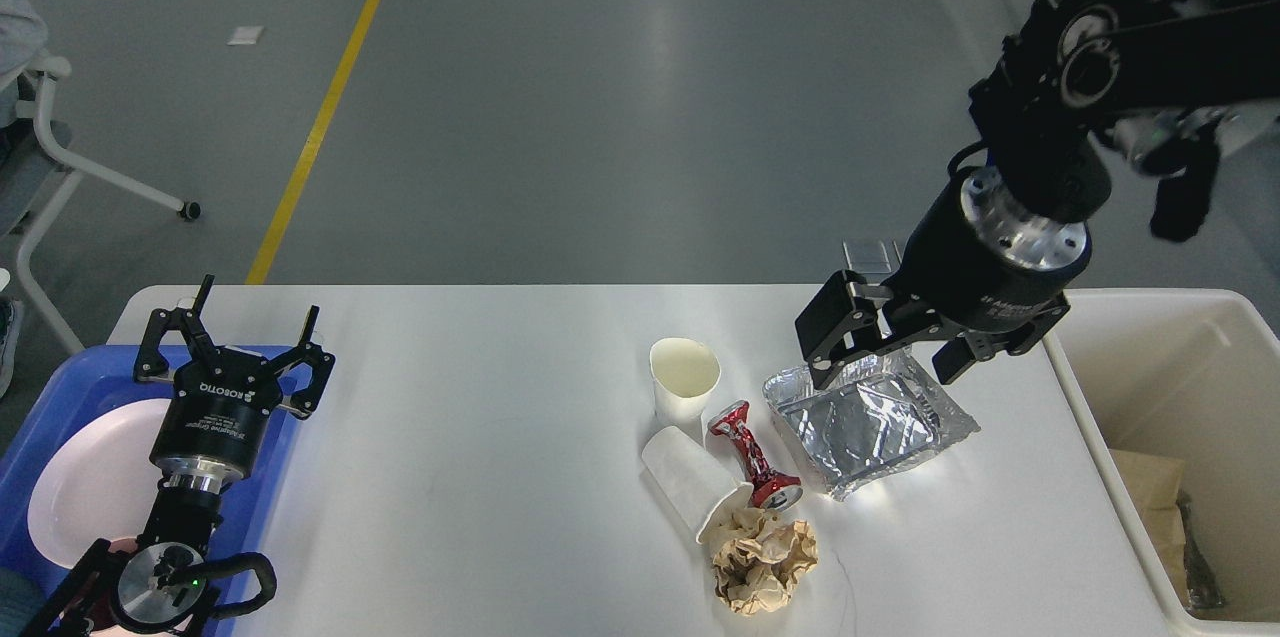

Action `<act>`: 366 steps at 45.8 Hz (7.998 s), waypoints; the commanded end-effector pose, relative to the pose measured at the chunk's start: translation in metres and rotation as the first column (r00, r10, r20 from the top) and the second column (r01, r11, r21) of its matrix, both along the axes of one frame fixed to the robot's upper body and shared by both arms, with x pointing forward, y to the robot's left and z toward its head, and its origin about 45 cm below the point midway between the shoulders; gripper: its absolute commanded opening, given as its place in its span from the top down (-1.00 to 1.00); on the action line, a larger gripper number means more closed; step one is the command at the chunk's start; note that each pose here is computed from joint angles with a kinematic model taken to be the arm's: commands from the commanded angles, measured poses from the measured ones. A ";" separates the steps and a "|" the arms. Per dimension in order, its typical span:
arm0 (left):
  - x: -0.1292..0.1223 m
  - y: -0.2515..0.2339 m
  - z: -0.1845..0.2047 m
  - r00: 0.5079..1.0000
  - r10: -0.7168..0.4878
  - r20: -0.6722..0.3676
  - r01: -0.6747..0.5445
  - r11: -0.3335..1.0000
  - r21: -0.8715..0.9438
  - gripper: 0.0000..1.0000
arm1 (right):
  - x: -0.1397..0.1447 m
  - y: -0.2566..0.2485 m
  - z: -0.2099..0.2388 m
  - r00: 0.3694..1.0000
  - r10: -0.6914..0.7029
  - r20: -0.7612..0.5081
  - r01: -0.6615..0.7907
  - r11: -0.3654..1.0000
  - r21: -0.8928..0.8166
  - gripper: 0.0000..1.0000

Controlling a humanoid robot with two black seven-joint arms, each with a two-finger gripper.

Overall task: Tidy desktop
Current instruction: 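Move the right gripper back over the foil bag, then lower the right gripper onto the crumpled paper and close it, then lift the crumpled paper and carry it to the white bin, then lower the right gripper into the bin and release the paper, then raise the right gripper out of the bin toward the foil bag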

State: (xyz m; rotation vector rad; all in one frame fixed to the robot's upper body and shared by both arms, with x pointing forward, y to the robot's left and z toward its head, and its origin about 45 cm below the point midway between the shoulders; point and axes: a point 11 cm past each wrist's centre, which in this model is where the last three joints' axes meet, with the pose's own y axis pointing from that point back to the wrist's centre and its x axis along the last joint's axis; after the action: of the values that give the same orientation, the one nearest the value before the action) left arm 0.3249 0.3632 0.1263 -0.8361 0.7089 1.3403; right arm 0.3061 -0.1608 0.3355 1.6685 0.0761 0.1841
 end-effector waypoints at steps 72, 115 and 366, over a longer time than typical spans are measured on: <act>0.000 0.000 0.000 1.000 0.000 0.000 0.000 1.000 0.000 -0.93 | -0.064 0.030 -0.272 0.999 0.052 0.012 -0.053 0.999 0.011 -0.59; 0.000 0.000 0.000 1.000 0.000 0.000 0.000 1.000 0.000 -0.93 | -0.051 -0.008 -0.244 0.999 0.000 -0.053 -0.003 0.998 -0.057 1.00; -0.001 0.000 0.000 1.000 0.001 0.000 -0.001 1.000 0.000 -0.93 | 0.004 -0.061 0.082 1.000 -0.005 -0.008 0.005 0.999 -0.051 -1.00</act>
State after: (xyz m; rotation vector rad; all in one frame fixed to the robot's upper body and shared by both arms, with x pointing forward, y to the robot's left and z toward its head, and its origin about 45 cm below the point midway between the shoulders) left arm 0.3243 0.3634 0.1259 -0.8366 0.7088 1.3417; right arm 0.3262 -0.2327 0.4169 1.6104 0.0500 0.1635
